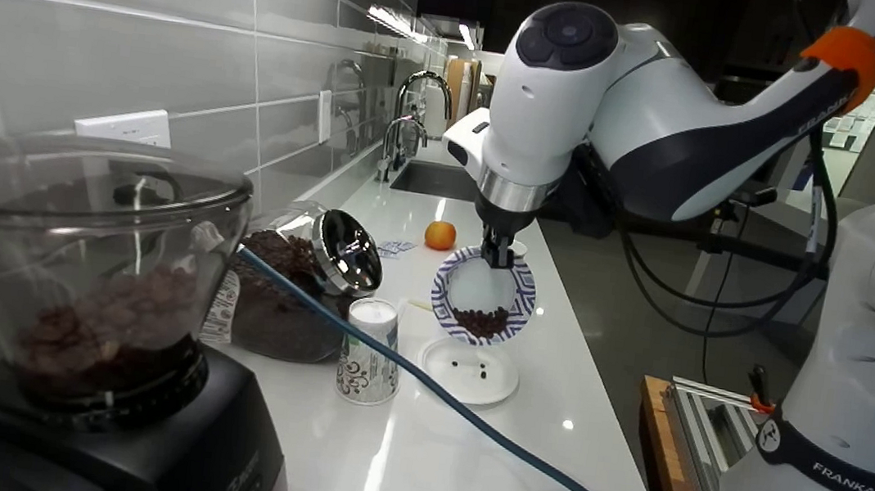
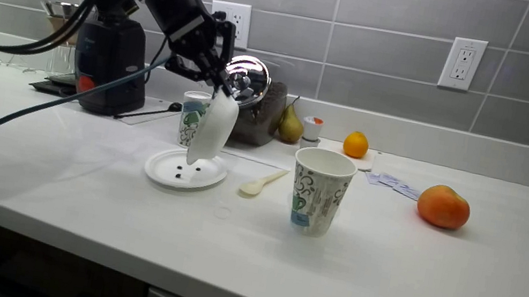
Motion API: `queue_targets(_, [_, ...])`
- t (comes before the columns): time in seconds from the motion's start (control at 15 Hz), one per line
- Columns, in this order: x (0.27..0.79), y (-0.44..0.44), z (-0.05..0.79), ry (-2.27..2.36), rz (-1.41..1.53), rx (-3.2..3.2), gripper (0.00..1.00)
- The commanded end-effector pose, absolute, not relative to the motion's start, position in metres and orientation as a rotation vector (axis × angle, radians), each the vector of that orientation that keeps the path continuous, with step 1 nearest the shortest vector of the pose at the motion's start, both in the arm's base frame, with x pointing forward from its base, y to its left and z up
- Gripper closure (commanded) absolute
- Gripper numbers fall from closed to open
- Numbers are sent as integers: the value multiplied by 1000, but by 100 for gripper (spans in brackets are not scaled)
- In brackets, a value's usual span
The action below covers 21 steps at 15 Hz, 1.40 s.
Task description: Pour the contents on the plate onto the other plate
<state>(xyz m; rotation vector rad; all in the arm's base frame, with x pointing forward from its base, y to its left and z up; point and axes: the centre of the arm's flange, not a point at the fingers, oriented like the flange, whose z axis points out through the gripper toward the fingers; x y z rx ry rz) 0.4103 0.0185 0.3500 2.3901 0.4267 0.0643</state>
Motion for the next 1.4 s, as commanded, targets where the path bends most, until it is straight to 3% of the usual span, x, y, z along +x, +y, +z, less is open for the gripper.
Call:
queue_targets(0.0, [414,32,344,404,43,2312,99])
queue_targets(1.33, [440,76,326,370,32,2133,99])
